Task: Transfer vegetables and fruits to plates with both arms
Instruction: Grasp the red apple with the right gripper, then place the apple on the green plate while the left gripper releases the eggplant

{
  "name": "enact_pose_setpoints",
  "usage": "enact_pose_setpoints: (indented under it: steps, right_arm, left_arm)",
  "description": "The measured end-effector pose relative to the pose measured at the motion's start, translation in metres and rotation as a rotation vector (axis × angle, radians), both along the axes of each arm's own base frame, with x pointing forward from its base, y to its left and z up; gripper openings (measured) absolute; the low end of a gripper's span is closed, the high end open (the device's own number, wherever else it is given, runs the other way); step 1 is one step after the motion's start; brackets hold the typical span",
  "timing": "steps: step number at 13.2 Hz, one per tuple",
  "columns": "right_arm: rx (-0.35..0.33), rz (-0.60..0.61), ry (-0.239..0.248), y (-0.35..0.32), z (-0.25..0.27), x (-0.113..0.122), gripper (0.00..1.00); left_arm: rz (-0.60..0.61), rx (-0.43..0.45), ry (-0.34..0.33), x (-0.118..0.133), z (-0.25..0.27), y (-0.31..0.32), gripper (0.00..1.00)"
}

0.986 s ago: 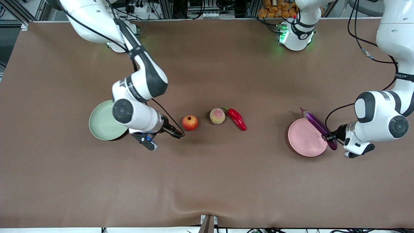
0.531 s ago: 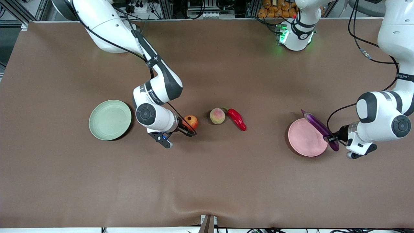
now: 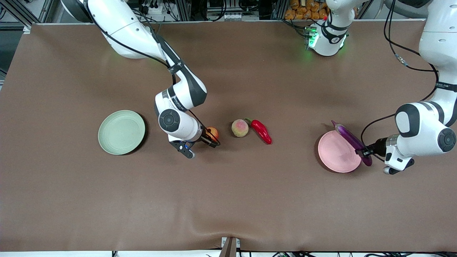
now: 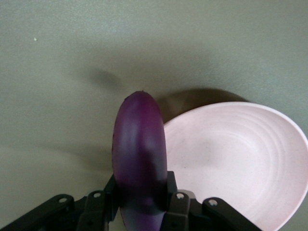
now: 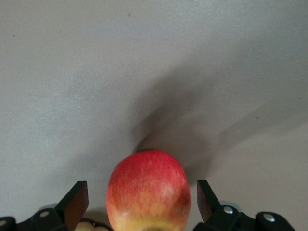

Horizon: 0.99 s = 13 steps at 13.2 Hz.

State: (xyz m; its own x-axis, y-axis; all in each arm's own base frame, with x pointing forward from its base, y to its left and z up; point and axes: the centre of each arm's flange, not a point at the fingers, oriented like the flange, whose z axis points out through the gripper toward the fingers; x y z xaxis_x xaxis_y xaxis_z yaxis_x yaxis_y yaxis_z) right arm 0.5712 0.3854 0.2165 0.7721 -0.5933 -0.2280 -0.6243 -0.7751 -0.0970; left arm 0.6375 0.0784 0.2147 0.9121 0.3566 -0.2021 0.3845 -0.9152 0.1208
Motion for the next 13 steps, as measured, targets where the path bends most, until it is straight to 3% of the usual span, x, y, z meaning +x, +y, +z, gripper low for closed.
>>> enact_pose_setpoints:
  steps: [1, 3, 4, 7, 11, 13]
  right_arm:
    - [0.003, 0.003, -0.005, 0.003, -0.004, -0.004, 1.0]
    - [0.004, -0.004, 0.001, 0.007, -0.005, -0.008, 0.81]
    - [0.005, -0.012, 0.0, 0.007, -0.003, -0.007, 0.76]
    - [0.001, -0.016, 0.012, 0.004, 0.002, -0.003, 0.76]
    - [-0.067, 0.018, 0.133, -0.031, 0.06, 0.027, 0.76]
    - [-0.097, 0.066, 0.152, -0.087, 0.099, 0.048, 0.76]
  left_arm:
    - [0.001, -0.003, -0.002, 0.001, 0.001, -0.001, 0.4]
    - [0.004, -0.011, -0.003, 0.001, 0.001, -0.003, 0.4]
    - [0.005, -0.013, -0.003, 0.001, 0.001, -0.004, 0.4]
    - [0.0, -0.017, -0.003, 0.002, 0.002, -0.008, 0.4]
    - [0.005, -0.03, 0.001, 0.001, 0.0, -0.013, 0.39]
    - [0.018, -0.045, 0.003, 0.001, 0.0, -0.014, 0.43]
